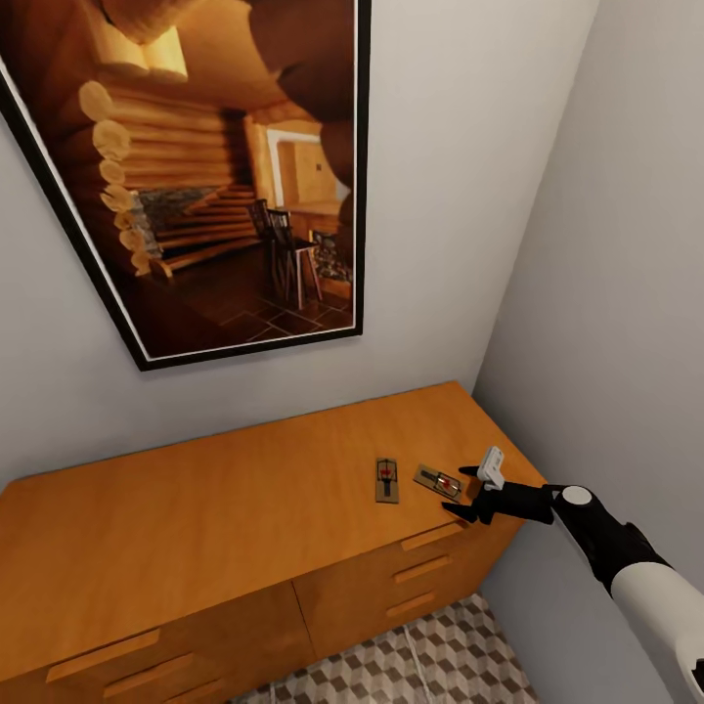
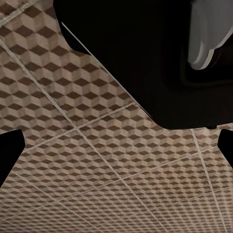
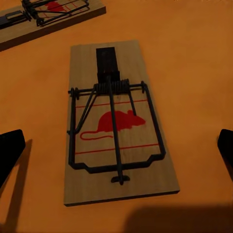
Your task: Take the four mousetraps from the cabinet in the bathroom and place them on the bathroom floor. Make sure all four end up on the same floor surface, and ensure that at least two of them are either under or directly next to the same bathroom sink.
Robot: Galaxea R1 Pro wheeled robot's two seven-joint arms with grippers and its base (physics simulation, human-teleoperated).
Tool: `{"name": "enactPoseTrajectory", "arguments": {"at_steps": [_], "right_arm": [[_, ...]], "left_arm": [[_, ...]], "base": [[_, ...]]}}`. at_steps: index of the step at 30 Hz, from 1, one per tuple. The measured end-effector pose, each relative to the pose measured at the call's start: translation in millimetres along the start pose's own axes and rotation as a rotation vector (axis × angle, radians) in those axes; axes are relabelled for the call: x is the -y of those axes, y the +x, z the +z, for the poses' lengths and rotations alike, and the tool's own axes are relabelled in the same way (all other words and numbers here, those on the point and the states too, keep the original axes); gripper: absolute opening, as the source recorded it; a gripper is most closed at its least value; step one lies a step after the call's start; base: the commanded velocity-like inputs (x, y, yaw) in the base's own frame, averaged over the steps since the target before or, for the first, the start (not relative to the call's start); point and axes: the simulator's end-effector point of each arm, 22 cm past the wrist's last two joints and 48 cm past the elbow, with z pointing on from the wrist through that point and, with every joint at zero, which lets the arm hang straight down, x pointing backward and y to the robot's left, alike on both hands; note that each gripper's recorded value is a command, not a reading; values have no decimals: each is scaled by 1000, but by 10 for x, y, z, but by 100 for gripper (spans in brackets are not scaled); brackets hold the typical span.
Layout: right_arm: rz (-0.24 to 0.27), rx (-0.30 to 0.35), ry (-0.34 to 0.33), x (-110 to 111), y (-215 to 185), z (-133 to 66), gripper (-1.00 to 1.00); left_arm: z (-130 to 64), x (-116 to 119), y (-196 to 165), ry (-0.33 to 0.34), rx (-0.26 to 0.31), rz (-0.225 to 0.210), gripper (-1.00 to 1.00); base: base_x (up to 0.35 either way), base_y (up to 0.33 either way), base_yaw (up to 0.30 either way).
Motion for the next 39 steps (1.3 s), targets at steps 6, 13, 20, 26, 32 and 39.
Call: {"name": "enactPoseTrajectory", "arguments": {"at_steps": [6, 13, 20, 26, 32, 39], "right_arm": [[0, 0, 0, -2, -1, 2, 100], [-1, 0, 0, -2, -2, 4, 100], [-3, 2, 0, -3, -2, 5, -100], [-4, 2, -1, -7, -5, 9, -100], [-6, 2, -3, -15, -8, 15, -100], [-7, 2, -4, -18, -8, 17, -100]], "left_arm": [[0, 0, 2, 0, 0, 0, 100], [0, 0, 1, 0, 0, 0, 100], [0, 9, -4, 1, 1, 0, 100], [0, 12, -4, 2, 1, 0, 100], [0, 13, -6, 2, 1, 0, 100], [0, 13, -5, 2, 1, 0, 100]], "base": [[0, 0, 0], [0, 0, 0], [0, 0, 0], [0, 0, 0], [0, 0, 0], [0, 0, 0]]}}
